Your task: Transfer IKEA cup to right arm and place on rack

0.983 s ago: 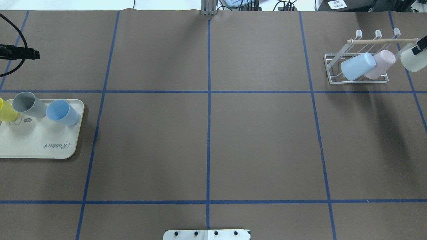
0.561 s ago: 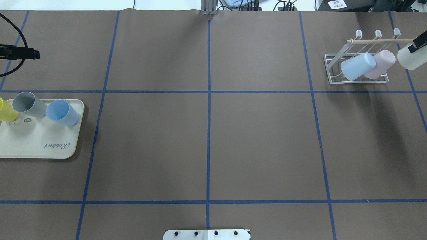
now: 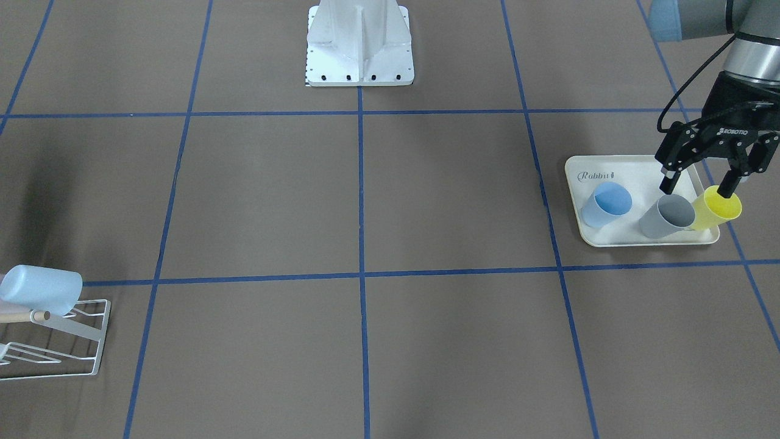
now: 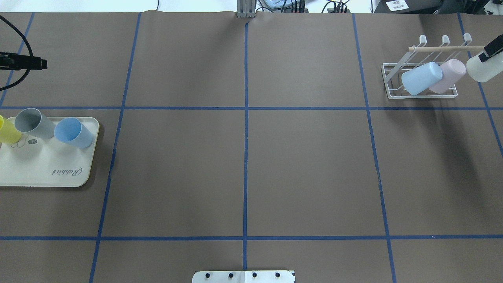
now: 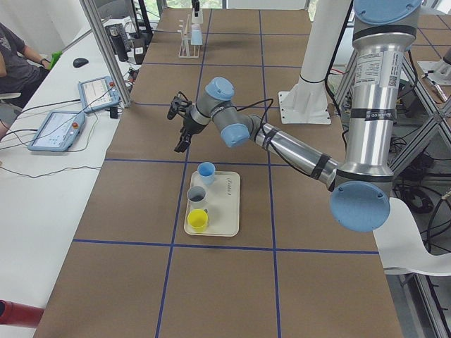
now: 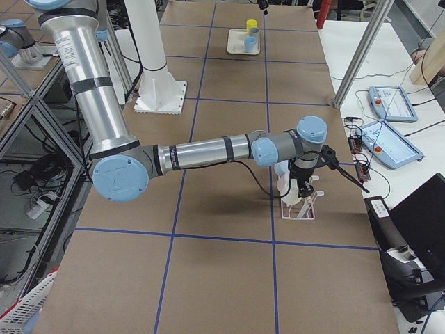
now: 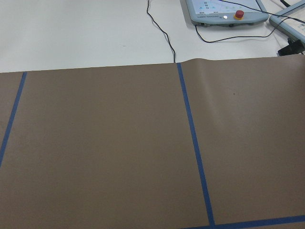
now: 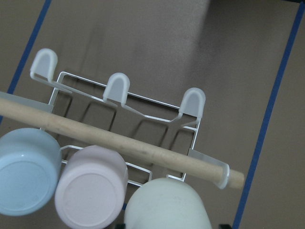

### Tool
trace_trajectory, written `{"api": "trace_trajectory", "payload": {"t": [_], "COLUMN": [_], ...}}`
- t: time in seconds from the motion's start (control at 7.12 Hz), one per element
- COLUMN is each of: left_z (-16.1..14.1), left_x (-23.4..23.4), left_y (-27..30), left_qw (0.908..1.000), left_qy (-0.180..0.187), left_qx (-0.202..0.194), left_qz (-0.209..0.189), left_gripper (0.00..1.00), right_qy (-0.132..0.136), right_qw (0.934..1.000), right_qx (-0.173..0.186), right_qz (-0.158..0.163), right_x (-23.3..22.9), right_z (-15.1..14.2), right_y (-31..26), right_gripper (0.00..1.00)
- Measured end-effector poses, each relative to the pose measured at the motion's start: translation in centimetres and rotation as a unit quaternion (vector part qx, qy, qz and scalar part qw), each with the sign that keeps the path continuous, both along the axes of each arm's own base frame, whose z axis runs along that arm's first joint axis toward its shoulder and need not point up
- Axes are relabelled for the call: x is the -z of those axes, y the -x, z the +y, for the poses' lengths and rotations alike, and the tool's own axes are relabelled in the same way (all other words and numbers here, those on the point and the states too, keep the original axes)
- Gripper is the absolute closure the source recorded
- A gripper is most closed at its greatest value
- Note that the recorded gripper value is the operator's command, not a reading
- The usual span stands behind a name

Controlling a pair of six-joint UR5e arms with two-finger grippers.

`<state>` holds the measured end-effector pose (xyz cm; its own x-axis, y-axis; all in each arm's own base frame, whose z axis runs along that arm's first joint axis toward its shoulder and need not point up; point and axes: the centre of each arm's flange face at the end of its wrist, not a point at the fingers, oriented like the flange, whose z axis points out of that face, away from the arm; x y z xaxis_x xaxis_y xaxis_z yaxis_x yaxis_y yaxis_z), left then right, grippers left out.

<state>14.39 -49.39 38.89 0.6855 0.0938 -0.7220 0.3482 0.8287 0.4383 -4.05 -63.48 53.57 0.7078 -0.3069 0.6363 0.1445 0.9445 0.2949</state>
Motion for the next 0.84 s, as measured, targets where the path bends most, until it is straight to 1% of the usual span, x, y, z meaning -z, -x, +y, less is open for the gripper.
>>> {"api": "trace_trajectory", "payload": {"t": [0.28, 0.56, 0.7, 0.84], "left_z": [0.0, 0.0, 0.1, 0.1], "left_x": [0.1, 0.3, 0.5, 0.6], "left_y": [0.0, 0.0, 0.0, 0.0], "left_qw": [1.0000, 1.0000, 0.9999, 0.9999], "left_qy": [0.000, 0.003, 0.004, 0.004], "left_qx": [0.000, 0.005, 0.007, 0.007], "left_qz": [0.001, 0.007, 0.009, 0.010], "left_gripper": [0.00, 0.00, 0.00, 0.00], "right_qy": [0.002, 0.001, 0.000, 0.002], "right_qw": [1.0000, 0.9998, 0.9997, 0.9996], "right_qx": [0.005, 0.009, 0.011, 0.014], "right_qz": [0.002, 0.015, 0.021, 0.024], "right_x": [-0.2, -0.5, -0.7, -0.8], "right_z": [-0.1, -0.2, -0.3, -0.6], "right_y": [0.7, 1.5, 2.0, 2.3], "right_gripper": [0.74, 0.71, 0.57, 0.35]}}
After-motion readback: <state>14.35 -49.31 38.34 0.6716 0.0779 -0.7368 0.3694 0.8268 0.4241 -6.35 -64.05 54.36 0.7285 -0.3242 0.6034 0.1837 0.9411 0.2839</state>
